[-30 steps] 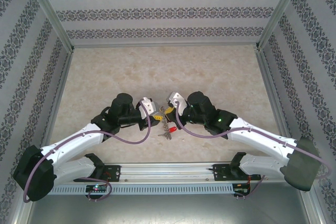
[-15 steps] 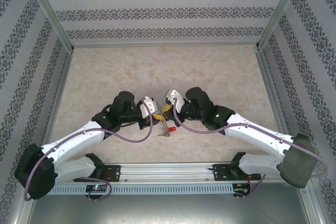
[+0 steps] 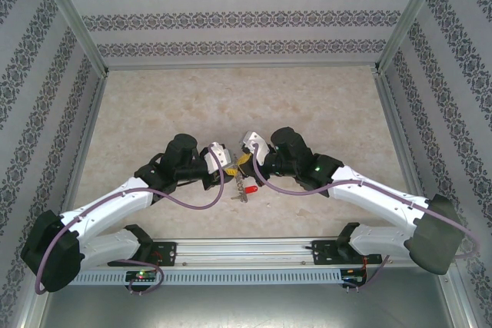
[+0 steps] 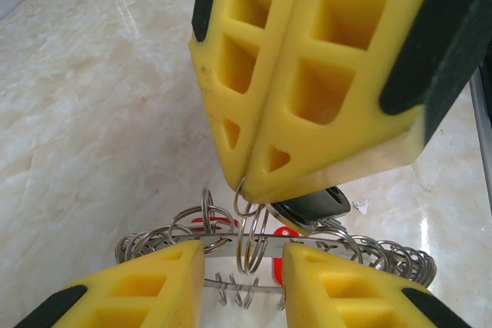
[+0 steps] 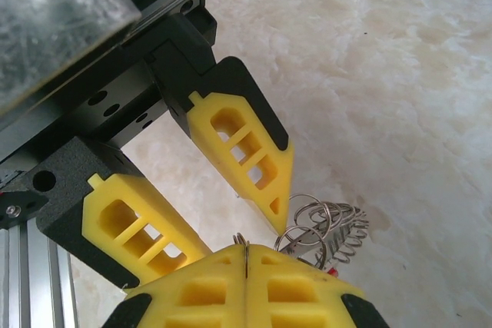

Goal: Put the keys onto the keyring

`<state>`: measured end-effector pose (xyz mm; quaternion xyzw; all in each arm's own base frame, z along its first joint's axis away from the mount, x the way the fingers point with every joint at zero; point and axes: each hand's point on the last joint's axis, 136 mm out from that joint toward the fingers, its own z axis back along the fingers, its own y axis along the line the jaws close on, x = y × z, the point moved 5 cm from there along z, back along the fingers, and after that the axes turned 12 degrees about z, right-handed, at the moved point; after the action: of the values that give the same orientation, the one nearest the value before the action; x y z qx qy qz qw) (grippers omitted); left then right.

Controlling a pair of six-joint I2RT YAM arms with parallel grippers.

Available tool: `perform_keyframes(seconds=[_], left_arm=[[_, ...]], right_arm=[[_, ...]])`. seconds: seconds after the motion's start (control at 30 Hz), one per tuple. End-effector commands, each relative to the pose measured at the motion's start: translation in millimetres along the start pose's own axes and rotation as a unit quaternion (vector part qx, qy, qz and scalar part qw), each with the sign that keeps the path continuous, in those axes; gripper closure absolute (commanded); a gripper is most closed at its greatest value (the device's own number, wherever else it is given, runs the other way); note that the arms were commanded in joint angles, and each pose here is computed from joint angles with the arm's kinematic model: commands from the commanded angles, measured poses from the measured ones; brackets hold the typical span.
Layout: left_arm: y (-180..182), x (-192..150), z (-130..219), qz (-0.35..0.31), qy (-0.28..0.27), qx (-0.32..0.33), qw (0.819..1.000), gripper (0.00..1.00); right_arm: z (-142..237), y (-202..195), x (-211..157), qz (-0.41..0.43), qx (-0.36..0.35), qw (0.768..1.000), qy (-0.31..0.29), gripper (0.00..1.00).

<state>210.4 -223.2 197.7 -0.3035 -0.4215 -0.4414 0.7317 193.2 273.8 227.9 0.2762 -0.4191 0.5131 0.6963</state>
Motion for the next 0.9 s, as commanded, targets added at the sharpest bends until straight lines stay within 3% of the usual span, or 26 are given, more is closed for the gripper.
perform_keyframes(seconds=[0.0,0.57,0.87], left_arm=[[1.9,18.8,1.2,-0.017,-0.024,0.005,1.0,0.67],[0.6,15.4,-0.2,-0.015,-0.011,-0.003,1.0,0.78],[1.0,15.2,0.3,-0.019,-0.015,0.001,1.0,0.94]], right_arm=[[5.5,-2.4,18.6,0.019,0.004,0.999,-0.028,1.0],[7.8,-4.0,17.1,0.017,-0.007,0.999,-0.026,1.0],[7.1,-5.6,13.5,0.009,-0.015,1.0,-0.019,1.0]])
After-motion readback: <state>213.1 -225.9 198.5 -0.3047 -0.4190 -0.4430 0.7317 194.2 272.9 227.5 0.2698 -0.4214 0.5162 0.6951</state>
